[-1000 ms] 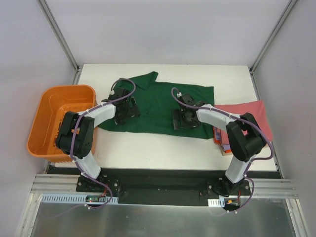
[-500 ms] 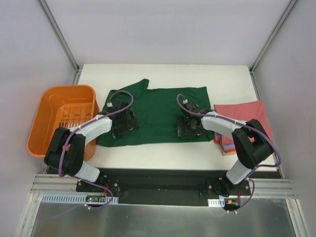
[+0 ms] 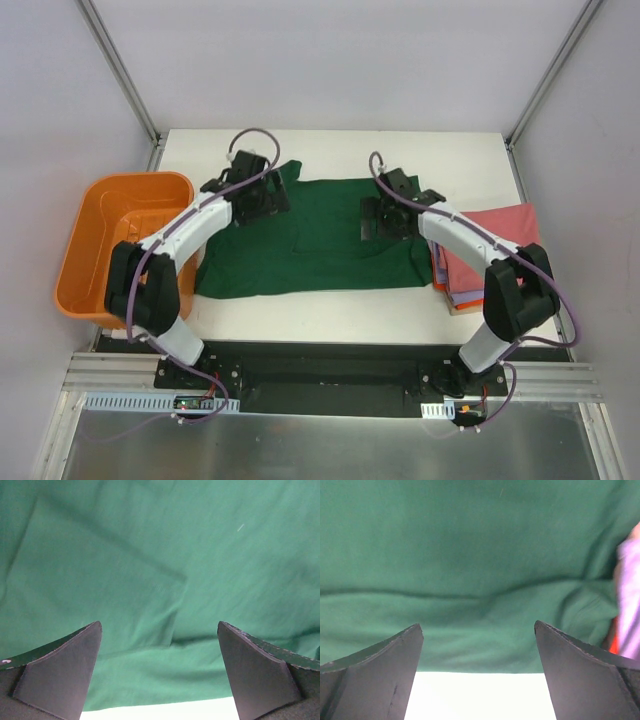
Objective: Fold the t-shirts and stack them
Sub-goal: Fold the flattened tshirt in 1/3 of the way, then grap the side of the flattened tshirt furthest away from the robot with both arms
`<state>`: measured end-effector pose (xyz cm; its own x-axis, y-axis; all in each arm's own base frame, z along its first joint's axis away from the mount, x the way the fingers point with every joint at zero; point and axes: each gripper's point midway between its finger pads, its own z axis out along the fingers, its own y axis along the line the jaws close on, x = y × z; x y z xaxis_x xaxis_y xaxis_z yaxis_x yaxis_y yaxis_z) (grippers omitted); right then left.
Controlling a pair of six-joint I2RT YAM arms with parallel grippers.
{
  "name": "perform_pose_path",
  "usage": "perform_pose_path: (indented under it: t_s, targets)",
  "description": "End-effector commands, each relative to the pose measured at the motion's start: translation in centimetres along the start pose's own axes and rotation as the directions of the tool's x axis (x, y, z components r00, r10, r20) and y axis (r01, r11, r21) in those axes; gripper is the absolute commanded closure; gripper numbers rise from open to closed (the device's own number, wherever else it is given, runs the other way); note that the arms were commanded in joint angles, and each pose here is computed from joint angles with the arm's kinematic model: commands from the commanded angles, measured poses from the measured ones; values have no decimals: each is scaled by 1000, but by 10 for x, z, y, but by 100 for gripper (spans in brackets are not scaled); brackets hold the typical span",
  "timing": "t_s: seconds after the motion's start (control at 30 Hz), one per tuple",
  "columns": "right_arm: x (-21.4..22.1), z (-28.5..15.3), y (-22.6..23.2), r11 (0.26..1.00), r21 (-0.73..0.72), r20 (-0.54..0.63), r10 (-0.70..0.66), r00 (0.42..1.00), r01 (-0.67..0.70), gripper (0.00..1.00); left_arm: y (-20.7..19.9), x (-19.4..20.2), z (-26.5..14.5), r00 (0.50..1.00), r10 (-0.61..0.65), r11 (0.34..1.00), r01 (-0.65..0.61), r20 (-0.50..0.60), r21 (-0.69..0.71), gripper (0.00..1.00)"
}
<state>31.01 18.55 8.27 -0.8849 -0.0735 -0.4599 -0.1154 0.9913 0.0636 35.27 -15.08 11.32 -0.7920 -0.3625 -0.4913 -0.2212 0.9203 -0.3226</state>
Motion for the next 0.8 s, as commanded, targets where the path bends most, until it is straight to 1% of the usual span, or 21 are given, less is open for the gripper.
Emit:
perform_pose_path:
  t_s: [0.0,0.13,0.2,0.3,0.33,0.4,0.5,0.53,0.63,0.67,0.77]
  targets:
    - [-69,-11,-25,997,-17,102,81,991,-80,4,-28,-48,25,975,217,976,-217,44,0,2]
    - [-116,4,-44,988,-34,124,153,980,-150,4,-49,-76,60,956,291,957,-291,30,0,10]
    - [-141,18,-53,987,-28,136,161,977,-159,4,-54,-84,84,954,301,954,-301,-7,6,16]
    - [-169,34,-64,986,-22,150,169,974,-167,4,-55,-102,105,954,299,954,-299,-19,-6,27]
    - [-179,39,-71,984,-12,163,180,970,-180,4,-52,-105,113,953,301,953,-301,-23,-16,29]
    - [-196,54,-77,981,-15,179,194,964,-195,4,-52,-110,124,949,315,949,-316,-23,-19,32]
    - [-215,82,-85,969,-40,181,247,952,-244,4,-53,-103,136,939,340,940,-340,-56,5,34]
    - [-221,91,-81,963,-74,178,268,947,-258,4,-51,-102,140,937,344,939,-345,-62,-1,35]
    - [-242,112,-86,953,-93,214,302,929,-288,4,-43,-96,151,930,359,932,-362,-84,-24,37]
    - [-249,116,-88,953,-87,236,302,924,-289,4,-40,-96,154,930,358,932,-361,-87,-30,37]
    - [-255,129,-99,950,-43,271,308,912,-308,4,-41,-97,163,936,341,939,-344,-88,-25,41]
